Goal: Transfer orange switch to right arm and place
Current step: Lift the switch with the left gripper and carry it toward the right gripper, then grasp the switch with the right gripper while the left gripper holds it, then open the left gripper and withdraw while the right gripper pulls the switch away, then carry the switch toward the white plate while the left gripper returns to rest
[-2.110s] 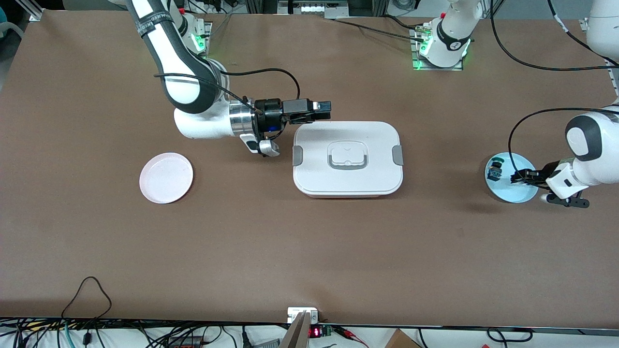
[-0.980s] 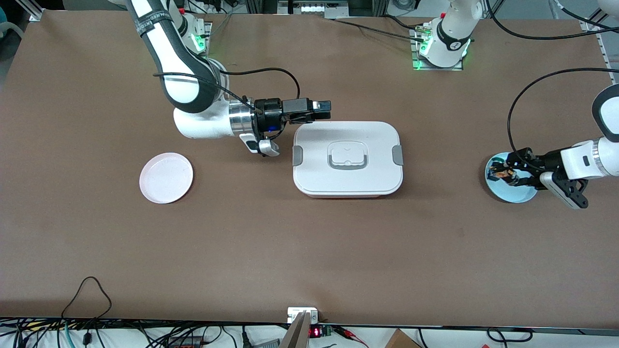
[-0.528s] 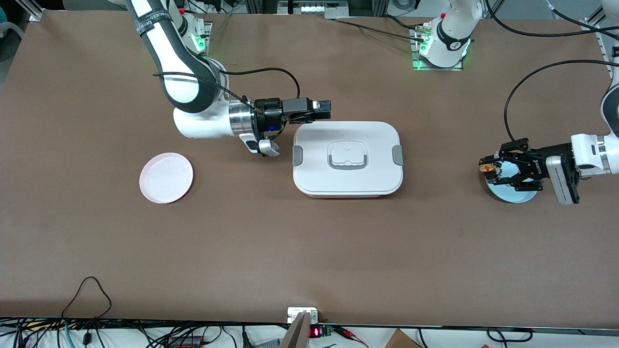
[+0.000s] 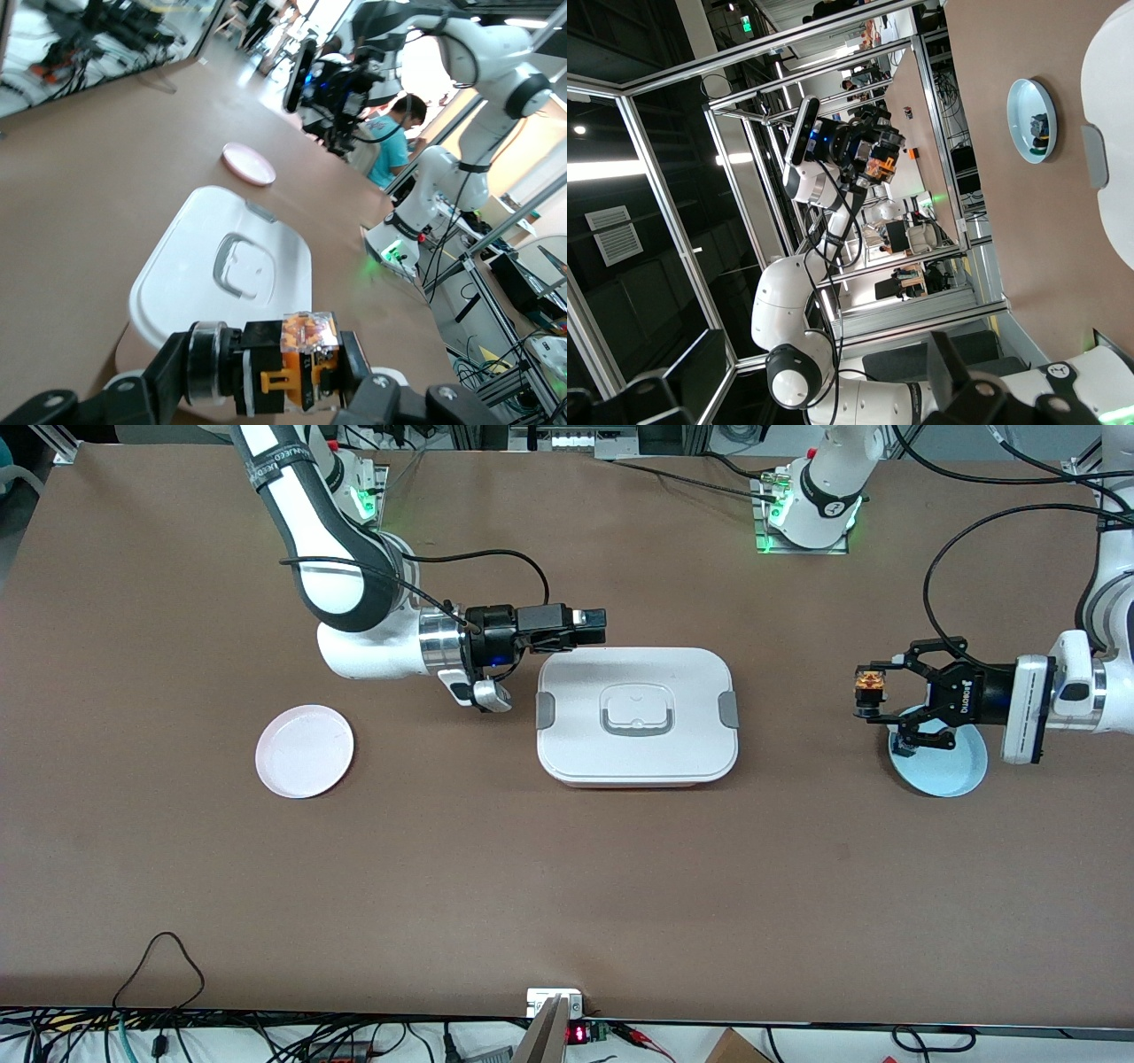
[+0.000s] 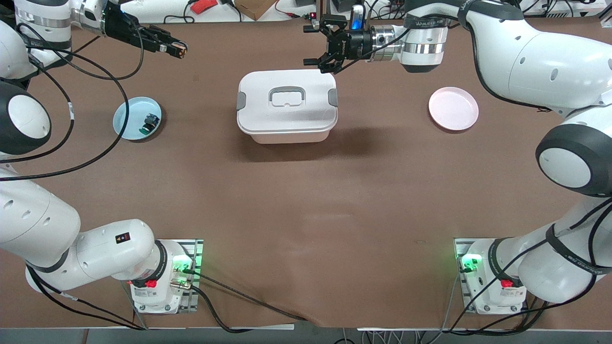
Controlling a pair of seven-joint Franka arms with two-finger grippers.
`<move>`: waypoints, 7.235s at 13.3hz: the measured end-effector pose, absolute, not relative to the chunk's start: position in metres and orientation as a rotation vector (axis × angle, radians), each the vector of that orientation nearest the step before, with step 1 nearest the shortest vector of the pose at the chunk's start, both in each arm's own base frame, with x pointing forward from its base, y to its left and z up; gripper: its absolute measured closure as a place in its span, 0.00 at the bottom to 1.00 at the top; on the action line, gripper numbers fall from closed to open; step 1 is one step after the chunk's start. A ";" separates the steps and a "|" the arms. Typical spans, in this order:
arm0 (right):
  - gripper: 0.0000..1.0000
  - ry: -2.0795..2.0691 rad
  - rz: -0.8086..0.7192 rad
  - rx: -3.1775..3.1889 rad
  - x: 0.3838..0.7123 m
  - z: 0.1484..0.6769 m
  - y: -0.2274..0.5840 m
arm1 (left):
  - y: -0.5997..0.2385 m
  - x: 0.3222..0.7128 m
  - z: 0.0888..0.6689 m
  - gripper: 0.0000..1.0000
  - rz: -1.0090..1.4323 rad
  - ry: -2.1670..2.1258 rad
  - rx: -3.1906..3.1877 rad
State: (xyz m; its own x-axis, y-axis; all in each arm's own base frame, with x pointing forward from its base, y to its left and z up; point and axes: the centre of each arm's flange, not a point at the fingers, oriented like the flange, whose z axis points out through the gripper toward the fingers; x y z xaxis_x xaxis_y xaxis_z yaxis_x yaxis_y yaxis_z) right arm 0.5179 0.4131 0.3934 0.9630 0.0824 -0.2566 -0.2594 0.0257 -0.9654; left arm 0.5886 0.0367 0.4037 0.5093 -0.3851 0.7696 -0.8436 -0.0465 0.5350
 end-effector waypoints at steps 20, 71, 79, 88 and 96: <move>0.00 0.136 0.239 -1.521 0.523 0.400 0.406 | -0.167 0.587 0.388 0.28 0.786 -1.120 1.149; 0.67 -0.080 0.285 -1.564 0.589 0.405 0.185 | -0.243 0.585 0.382 0.00 0.973 -1.065 1.158; 0.67 -0.202 0.309 -1.543 0.578 0.418 0.037 | -0.142 0.584 0.370 0.00 0.832 -1.230 1.170; 0.67 -0.262 0.414 -2.109 0.593 0.445 -0.022 | -0.019 0.562 0.331 0.00 0.513 -1.418 1.353; 0.67 -0.355 0.336 -2.935 0.595 0.528 -0.052 | 0.018 0.549 0.343 0.00 0.110 -1.240 1.699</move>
State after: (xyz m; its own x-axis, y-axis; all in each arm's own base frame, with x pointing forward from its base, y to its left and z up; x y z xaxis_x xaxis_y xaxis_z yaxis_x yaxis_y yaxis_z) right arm 0.5950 -0.0521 0.5277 0.9463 0.2526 -0.2015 0.2152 -0.9578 -0.1904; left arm 0.5491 0.0182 0.3432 0.4727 -0.6720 0.5700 -0.7622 0.0128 0.6472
